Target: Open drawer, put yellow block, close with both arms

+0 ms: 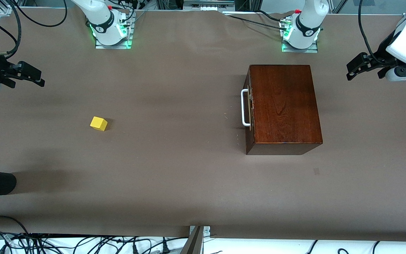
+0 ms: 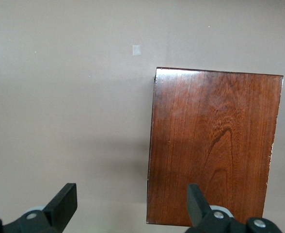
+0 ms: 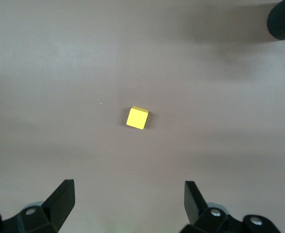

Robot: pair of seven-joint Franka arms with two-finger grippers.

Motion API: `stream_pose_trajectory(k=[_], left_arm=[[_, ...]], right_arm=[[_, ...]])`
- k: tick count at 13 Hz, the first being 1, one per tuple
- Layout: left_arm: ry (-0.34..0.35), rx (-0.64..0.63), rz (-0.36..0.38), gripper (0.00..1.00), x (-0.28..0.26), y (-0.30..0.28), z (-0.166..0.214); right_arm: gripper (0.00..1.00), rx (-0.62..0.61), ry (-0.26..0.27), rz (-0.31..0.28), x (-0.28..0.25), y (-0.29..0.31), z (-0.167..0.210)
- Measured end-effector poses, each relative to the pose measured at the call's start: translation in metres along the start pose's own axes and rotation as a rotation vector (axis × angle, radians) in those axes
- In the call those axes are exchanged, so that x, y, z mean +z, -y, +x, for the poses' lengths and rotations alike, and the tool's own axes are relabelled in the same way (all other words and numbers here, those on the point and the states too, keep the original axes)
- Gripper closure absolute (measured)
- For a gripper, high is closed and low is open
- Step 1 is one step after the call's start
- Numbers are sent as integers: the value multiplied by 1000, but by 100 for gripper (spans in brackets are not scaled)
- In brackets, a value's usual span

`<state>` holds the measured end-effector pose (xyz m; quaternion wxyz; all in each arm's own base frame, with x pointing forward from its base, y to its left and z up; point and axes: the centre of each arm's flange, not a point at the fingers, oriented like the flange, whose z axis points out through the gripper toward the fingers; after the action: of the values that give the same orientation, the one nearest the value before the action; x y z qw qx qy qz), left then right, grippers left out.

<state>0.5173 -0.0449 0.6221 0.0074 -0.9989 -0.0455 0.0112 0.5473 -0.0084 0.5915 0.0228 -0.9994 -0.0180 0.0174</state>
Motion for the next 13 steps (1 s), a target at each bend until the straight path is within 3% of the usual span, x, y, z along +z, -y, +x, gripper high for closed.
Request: stream_pose_trajectory(k=[13], left_arm=[[-9, 3, -1, 0, -2, -2, 1]], right_arm=[[0, 1, 13, 0, 7, 0, 3]])
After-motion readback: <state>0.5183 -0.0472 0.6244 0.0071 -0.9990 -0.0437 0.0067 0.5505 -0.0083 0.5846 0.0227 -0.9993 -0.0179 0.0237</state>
